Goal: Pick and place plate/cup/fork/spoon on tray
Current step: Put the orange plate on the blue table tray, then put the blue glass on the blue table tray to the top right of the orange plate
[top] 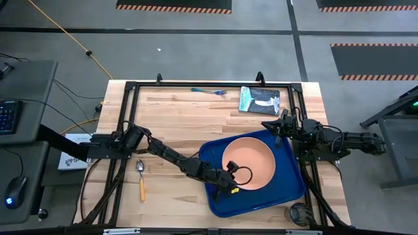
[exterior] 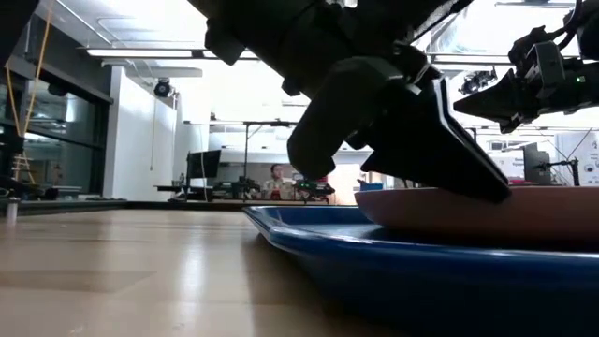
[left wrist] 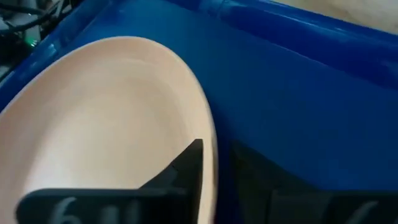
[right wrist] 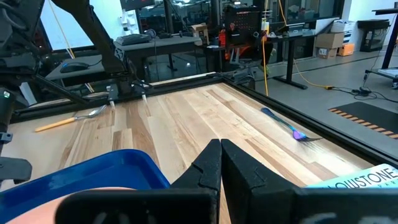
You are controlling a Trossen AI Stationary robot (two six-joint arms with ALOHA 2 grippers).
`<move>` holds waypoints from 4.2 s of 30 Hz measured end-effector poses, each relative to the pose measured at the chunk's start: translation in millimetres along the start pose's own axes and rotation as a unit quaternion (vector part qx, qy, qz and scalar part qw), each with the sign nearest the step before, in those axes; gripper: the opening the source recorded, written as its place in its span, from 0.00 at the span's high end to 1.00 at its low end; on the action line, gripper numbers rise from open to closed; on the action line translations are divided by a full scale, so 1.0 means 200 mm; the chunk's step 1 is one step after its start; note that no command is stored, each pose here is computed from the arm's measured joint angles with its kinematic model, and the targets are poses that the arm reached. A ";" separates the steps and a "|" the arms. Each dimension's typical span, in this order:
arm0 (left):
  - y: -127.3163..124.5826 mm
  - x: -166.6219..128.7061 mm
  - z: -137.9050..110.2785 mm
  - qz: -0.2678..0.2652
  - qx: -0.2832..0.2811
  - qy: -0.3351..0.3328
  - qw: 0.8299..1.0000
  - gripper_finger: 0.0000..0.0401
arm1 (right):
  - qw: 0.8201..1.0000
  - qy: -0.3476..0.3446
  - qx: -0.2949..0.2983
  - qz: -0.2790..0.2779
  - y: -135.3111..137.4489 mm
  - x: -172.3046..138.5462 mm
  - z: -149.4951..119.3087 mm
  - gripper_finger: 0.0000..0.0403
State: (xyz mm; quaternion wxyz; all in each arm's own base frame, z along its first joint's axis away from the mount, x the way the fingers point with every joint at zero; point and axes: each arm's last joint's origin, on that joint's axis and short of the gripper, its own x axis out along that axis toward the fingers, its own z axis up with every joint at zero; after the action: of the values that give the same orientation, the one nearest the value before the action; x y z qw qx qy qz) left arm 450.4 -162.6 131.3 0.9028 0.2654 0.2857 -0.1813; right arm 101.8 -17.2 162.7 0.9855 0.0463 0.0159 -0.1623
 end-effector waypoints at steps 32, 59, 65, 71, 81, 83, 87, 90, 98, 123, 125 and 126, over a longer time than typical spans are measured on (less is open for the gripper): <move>0.09 0.01 -0.09 0.048 -0.045 0.067 0.996 0.99 | 1.000 0.000 0.000 0.000 0.00 0.00 0.00 0.99; 0.24 -0.17 0.11 0.141 0.017 0.067 0.988 1.00 | 1.000 0.000 0.000 0.000 0.00 0.00 0.00 0.99; 0.48 -0.44 0.01 0.187 -0.076 0.085 0.976 1.00 | 1.000 0.000 0.000 0.000 0.00 0.00 0.00 0.99; 0.51 -0.76 -0.31 0.233 -0.191 0.005 0.953 1.00 | 1.000 0.000 0.000 0.000 0.00 0.00 0.00 0.99; 0.33 -1.15 -0.69 0.307 -0.227 -0.074 0.921 1.00 | 1.000 0.000 0.000 0.000 0.00 0.00 0.00 0.99; 0.33 -1.19 -0.71 0.327 -0.230 -0.073 0.914 1.00 | 1.000 0.000 0.000 0.000 0.00 0.00 0.00 0.99; 0.35 -1.24 -0.74 0.366 -0.233 -0.060 0.899 1.00 | 1.000 0.000 0.000 0.000 0.00 0.00 0.00 0.99; 0.36 -1.24 -0.75 0.369 -0.236 -0.054 0.897 1.00 | 1.000 0.000 0.000 0.000 0.00 0.00 0.00 0.99; 0.35 -1.23 -0.77 0.352 -0.243 -0.038 0.903 1.00 | 1.000 0.000 0.004 0.000 0.00 0.00 0.00 0.99; 0.34 -1.23 -0.77 0.346 -0.303 -0.057 0.886 1.00 | 0.981 -0.128 0.118 0.090 0.07 0.00 0.42 0.85; 0.34 -1.23 -0.77 0.345 -0.320 -0.065 0.880 1.00 | 0.990 -0.038 0.107 0.079 0.08 0.03 0.48 0.77; 0.35 -1.23 -0.77 0.345 -0.330 -0.070 0.876 1.00 | 0.991 0.010 0.110 0.075 0.09 0.04 0.51 0.73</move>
State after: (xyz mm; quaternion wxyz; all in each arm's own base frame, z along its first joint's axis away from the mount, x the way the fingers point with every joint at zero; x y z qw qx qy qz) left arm 229.7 24.9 200.6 0.9609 0.0205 0.1558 0.2282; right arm 116.6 -12.3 266.4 0.9836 0.1571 0.0043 -0.0883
